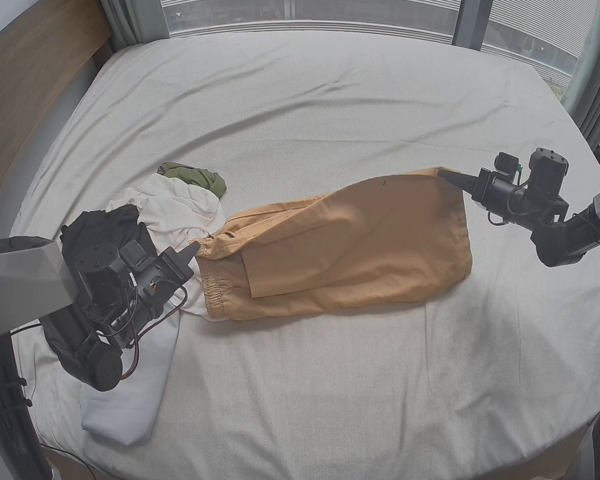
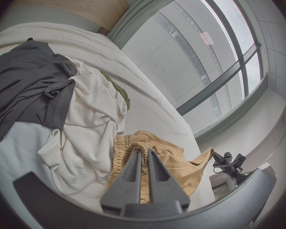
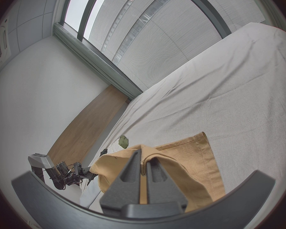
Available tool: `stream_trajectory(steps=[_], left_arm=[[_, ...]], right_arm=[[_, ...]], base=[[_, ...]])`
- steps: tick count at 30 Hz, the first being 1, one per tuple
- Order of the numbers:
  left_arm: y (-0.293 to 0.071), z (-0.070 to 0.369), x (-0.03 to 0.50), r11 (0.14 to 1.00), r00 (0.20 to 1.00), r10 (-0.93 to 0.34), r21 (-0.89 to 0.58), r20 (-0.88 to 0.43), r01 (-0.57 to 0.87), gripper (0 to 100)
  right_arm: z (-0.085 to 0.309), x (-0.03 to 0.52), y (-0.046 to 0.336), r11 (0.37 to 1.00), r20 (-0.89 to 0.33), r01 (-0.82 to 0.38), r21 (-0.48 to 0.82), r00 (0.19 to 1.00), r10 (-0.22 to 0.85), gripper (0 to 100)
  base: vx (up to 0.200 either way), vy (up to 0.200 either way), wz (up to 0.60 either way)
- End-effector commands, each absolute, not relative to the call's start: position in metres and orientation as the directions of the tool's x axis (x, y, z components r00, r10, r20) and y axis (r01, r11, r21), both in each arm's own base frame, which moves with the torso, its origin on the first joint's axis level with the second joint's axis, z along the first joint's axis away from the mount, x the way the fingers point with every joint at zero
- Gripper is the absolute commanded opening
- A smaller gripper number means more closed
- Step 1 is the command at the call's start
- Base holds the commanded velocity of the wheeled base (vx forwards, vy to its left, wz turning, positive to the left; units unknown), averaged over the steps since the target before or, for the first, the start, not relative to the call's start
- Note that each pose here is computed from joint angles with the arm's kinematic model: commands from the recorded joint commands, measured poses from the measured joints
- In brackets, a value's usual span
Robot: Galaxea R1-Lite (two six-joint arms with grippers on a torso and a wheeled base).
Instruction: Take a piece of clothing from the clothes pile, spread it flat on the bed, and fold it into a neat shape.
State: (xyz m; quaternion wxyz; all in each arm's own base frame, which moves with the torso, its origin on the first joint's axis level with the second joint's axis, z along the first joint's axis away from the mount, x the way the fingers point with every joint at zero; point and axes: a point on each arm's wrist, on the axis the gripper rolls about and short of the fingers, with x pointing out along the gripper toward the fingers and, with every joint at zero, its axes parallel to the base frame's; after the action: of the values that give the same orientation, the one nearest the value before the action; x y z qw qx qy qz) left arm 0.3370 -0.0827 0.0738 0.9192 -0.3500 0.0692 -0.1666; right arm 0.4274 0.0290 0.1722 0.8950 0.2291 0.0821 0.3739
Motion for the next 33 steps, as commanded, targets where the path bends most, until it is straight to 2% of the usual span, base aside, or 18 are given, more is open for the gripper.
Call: stream_trajectory(steps=[1,16,17,18,23,33], left_arm=[[-0.086,0.067,0.346,0.700,0.936,-0.351,-0.667,-0.011,0.255,0],[-0.085,0.063,0.355,0.704,0.943,-0.334,-0.666,-0.003,0.247,0],[-0.084,0.063,0.355,0.704,0.943,-0.334,-0.666,-0.003,0.247,100],[-0.084,0.064,0.355,0.703,0.943,-0.333,-0.667,0.000,0.248,100],[-0.078,0.069,0.363,0.705,0.953,-0.300,-0.665,0.032,0.245,100],[-0.073,0.073,0.365,0.711,0.963,-0.267,-0.665,0.046,0.229,100]], right_arm=[[0.170,0.438,0.030,0.615,0.024,-0.631,0.474,0.707,0.707,0],[0.156,0.460,0.031,0.627,0.021,-0.617,0.475,0.721,0.693,0],[0.158,0.460,0.031,0.627,0.029,-0.621,0.470,0.721,0.693,0],[0.160,0.461,0.031,0.628,0.033,-0.623,0.467,0.721,0.692,100],[0.160,0.466,0.033,0.665,0.052,-0.593,0.454,0.762,0.645,100],[0.181,0.454,0.033,0.666,0.076,-0.605,0.437,0.762,0.643,100]], base=[[0.000,0.000,0.00],[0.000,0.000,0.00],[0.000,0.000,0.00],[0.000,0.000,0.00],[0.000,0.000,0.00],[0.000,0.000,0.00]])
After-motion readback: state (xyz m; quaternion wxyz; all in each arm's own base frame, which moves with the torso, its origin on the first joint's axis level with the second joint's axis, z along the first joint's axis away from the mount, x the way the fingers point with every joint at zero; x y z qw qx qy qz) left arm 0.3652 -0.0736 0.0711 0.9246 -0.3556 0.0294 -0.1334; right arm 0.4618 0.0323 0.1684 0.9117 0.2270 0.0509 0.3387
